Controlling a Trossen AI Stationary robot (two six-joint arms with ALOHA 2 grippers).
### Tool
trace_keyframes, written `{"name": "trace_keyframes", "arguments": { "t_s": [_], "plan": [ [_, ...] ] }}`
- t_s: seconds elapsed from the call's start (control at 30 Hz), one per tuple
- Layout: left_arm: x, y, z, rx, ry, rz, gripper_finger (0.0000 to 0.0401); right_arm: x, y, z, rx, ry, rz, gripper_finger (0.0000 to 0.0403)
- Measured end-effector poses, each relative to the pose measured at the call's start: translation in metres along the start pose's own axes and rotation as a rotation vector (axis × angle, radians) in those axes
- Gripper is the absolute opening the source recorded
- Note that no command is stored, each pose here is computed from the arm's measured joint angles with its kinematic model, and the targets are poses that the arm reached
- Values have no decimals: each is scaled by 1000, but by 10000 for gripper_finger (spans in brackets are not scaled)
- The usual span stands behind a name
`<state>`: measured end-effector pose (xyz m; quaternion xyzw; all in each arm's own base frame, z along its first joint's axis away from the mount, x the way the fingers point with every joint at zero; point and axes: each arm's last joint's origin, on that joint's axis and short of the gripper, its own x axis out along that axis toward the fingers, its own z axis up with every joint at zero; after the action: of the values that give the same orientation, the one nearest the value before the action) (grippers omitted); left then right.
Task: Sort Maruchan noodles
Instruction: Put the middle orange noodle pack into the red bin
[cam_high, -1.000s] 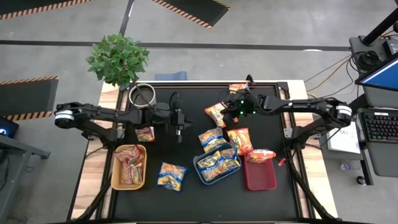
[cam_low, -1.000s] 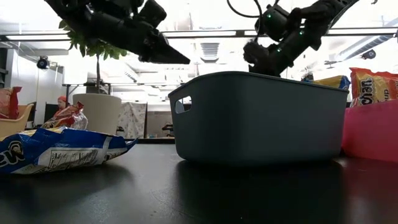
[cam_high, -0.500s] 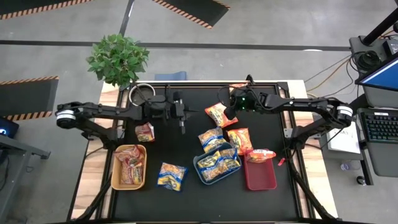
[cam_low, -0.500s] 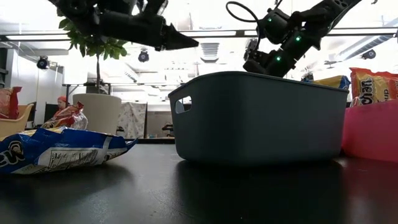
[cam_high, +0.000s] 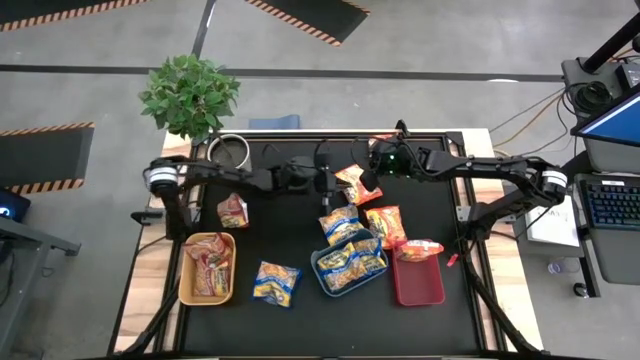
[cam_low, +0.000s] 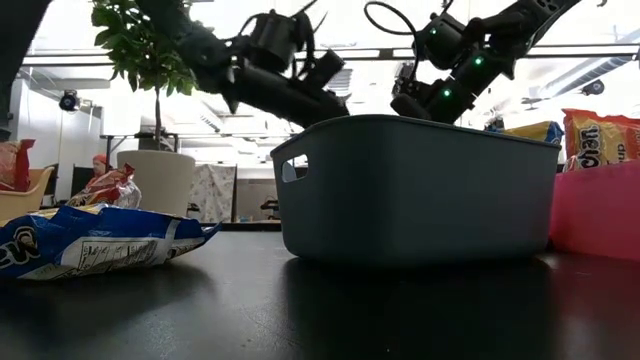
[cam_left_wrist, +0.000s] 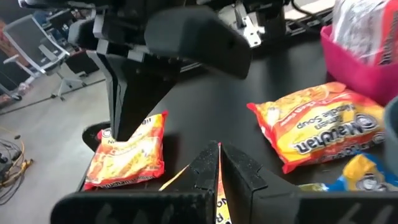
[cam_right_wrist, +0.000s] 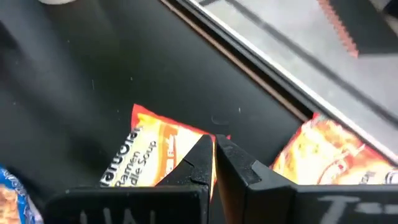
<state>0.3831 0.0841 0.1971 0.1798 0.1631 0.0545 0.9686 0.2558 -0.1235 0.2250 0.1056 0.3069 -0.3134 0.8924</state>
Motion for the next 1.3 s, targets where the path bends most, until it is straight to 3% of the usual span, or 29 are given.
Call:
{"name": "trace_keyframes", "arguments": {
  "t_s": [0.2,0.5,0.73,1.0,1.3],
  "plan": [
    [15,5,-12,-11,33,11,0,5,-19,-8,116,81,111,9],
    [27,9,-41,-24,117,19,0,30,-25,-38,252,250,68,9],
    [31,22,-63,-53,171,49,0,39,-25,-44,340,289,72,22],
    [34,25,-76,-74,200,43,0,35,-32,-40,415,310,214,121],
    [37,21,-83,-87,211,15,0,38,-42,-33,431,236,213,237]
  ]
}}
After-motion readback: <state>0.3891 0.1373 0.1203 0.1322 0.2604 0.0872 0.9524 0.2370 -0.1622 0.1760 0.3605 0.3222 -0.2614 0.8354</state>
